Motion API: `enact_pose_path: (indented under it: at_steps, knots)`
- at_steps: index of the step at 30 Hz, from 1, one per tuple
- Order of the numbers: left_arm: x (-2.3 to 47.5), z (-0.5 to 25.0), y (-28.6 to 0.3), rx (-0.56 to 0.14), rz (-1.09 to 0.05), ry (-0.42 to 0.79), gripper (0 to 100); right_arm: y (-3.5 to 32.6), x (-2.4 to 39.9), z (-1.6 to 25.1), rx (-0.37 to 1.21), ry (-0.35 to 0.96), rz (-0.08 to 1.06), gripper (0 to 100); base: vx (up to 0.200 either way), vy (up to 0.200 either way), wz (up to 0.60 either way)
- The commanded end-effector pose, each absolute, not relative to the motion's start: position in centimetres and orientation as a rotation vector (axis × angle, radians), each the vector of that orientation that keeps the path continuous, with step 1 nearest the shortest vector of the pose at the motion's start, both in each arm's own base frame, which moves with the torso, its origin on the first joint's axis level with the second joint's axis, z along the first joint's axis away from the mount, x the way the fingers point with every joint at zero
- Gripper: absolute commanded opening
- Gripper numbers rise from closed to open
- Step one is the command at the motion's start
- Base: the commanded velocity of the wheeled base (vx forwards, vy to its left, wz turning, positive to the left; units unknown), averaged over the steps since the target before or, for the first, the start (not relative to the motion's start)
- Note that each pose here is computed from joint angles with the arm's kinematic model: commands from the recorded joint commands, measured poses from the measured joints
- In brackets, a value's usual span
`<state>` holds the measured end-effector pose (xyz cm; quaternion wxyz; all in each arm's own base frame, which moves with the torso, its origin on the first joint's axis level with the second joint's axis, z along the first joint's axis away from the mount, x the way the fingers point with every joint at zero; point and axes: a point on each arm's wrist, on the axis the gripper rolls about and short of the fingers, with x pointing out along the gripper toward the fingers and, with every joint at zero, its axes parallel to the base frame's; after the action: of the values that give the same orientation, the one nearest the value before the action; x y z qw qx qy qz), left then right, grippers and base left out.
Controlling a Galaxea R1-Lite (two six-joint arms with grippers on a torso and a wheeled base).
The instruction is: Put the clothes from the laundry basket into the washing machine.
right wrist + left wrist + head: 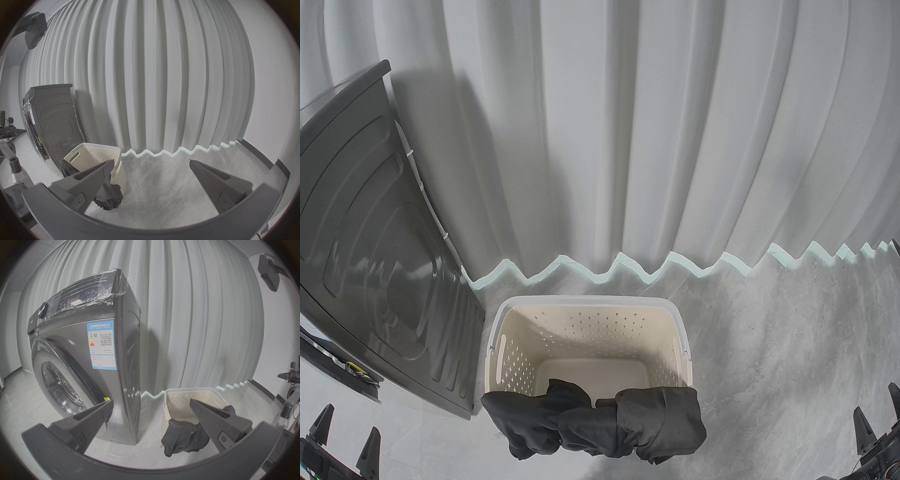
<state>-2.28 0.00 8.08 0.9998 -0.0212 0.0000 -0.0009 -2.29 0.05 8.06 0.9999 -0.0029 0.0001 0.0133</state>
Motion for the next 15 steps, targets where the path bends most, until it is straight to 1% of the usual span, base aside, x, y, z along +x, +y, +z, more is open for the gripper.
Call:
enact_pose_path:
  at_steps: [1, 3, 9, 15]
  knots:
    - [-2.28, 7.59, 0.00, -0.043, 0.000, 0.000, 100, 0.06, -2.28, 7.53, -0.006, 0.001, 0.028, 100, 0.200, 0.000, 0.00]
    - [-2.28, 7.59, 0.00, -0.043, 0.000, 0.000, 100, 0.06, -2.28, 7.53, -0.006, 0.001, 0.028, 100, 0.200, 0.000, 0.00]
    - [-2.27, 7.60, 0.00, -0.043, -0.002, 0.002, 100, 0.06, -2.28, 7.53, -0.006, 0.001, 0.028, 100, 0.000, 0.000, 0.00]
    - [-2.28, 7.59, 0.00, -0.043, -0.002, 0.000, 100, 0.06, -2.28, 7.53, -0.006, 0.001, 0.028, 100, 0.200, 0.000, 0.00]
